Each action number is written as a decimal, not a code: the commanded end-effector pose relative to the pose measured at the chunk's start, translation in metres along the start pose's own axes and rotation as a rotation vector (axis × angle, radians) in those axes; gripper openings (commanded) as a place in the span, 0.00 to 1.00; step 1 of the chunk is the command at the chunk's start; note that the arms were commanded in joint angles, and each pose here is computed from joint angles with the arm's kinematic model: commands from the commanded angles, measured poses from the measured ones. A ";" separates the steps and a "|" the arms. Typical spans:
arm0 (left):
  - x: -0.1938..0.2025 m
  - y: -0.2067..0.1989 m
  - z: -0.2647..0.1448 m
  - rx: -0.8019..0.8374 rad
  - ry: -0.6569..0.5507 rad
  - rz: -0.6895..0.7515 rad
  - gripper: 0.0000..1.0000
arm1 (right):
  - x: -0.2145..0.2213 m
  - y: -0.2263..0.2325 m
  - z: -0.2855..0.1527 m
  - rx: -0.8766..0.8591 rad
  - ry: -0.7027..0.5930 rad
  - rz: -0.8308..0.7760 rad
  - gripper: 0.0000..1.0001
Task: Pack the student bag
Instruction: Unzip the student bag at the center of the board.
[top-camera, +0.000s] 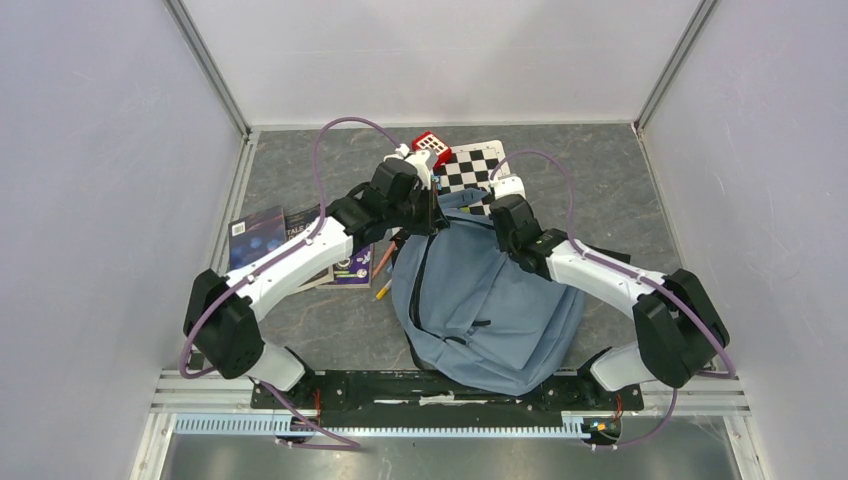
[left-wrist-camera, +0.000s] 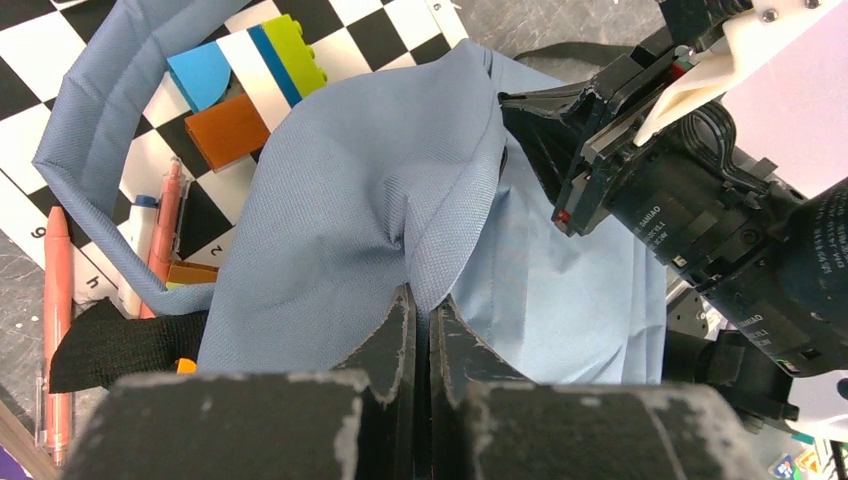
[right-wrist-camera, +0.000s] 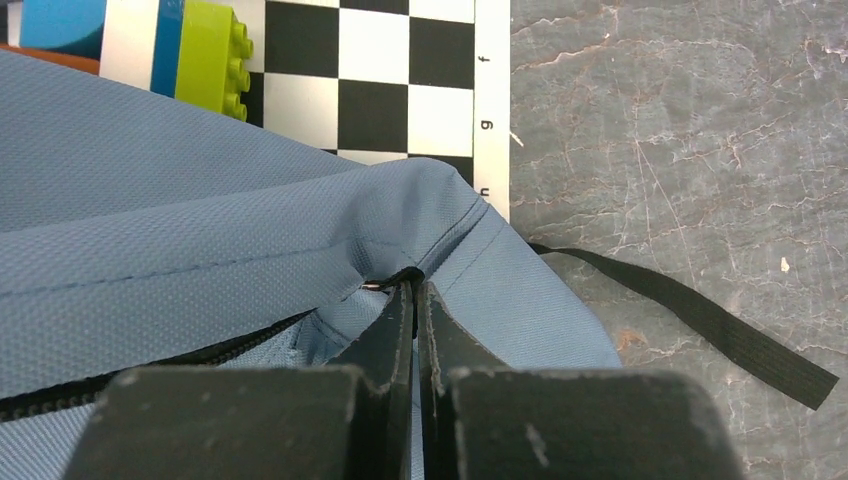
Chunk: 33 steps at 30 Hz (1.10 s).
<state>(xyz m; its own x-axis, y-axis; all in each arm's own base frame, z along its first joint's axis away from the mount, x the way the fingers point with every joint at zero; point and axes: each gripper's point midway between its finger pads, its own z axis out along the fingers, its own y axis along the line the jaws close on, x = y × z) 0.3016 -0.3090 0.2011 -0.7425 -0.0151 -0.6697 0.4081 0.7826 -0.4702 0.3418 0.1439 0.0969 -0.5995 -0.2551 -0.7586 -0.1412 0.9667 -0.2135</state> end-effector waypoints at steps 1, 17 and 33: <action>-0.089 -0.042 -0.060 0.094 -0.298 -0.026 0.02 | 0.029 -0.044 -0.001 0.157 0.099 -0.026 0.00; -0.060 -0.081 -0.042 0.172 -0.198 -0.104 0.02 | -0.078 -0.069 -0.006 0.042 -0.086 0.065 0.00; -0.015 -0.080 -0.017 0.106 -0.096 -0.136 0.02 | -0.150 -0.040 0.034 -0.074 -0.158 0.060 0.00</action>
<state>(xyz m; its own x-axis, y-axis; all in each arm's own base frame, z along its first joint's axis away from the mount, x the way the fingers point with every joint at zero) 0.2759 -0.3541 0.2473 -0.7200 -0.1470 -0.6782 0.3701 0.7454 -0.5544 0.4323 0.1484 0.1678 -0.5582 -0.2146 -0.8015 -0.2113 0.9709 -0.1127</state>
